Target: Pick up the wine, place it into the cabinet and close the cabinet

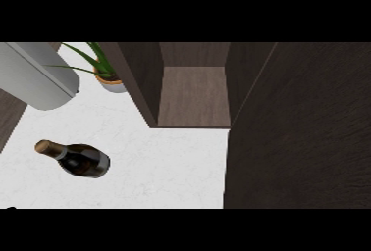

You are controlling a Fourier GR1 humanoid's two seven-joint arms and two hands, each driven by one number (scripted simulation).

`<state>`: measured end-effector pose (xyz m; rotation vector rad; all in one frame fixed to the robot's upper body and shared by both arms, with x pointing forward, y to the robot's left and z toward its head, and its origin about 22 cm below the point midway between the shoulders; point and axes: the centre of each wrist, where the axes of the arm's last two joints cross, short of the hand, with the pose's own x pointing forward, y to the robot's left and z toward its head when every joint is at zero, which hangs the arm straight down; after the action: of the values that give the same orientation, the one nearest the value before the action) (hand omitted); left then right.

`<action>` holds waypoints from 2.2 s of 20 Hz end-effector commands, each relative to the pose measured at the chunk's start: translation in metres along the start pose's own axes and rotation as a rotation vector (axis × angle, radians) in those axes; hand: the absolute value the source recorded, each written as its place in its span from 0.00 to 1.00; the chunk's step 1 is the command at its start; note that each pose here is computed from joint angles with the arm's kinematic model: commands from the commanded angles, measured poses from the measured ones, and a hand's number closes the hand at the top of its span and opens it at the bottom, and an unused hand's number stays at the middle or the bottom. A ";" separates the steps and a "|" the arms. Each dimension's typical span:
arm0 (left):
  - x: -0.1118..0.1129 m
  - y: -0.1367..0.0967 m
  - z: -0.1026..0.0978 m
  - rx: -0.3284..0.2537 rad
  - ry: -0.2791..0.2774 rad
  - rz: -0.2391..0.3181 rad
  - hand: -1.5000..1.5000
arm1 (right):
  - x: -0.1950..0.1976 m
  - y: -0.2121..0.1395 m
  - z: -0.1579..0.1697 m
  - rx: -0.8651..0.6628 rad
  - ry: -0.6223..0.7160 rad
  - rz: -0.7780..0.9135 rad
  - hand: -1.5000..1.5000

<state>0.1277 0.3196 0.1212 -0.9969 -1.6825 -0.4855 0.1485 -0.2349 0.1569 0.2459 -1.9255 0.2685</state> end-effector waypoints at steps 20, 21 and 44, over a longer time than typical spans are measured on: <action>0.065 0.027 0.017 0.153 -0.016 -0.018 0.00 | 0.037 0.005 -0.008 -0.012 -0.022 -0.014 0.00; 0.067 0.029 0.042 0.186 -0.008 -0.022 0.00 | 0.045 0.017 -0.004 0.008 -0.021 -0.017 0.00; 0.030 0.128 0.036 0.273 0.127 -0.008 0.00 | 0.058 0.006 0.003 0.018 -0.013 -0.008 0.00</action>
<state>0.1938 0.4278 0.1330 -0.7373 -1.6238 -0.3078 0.1601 -0.2254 0.1937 0.1942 -1.8987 0.2780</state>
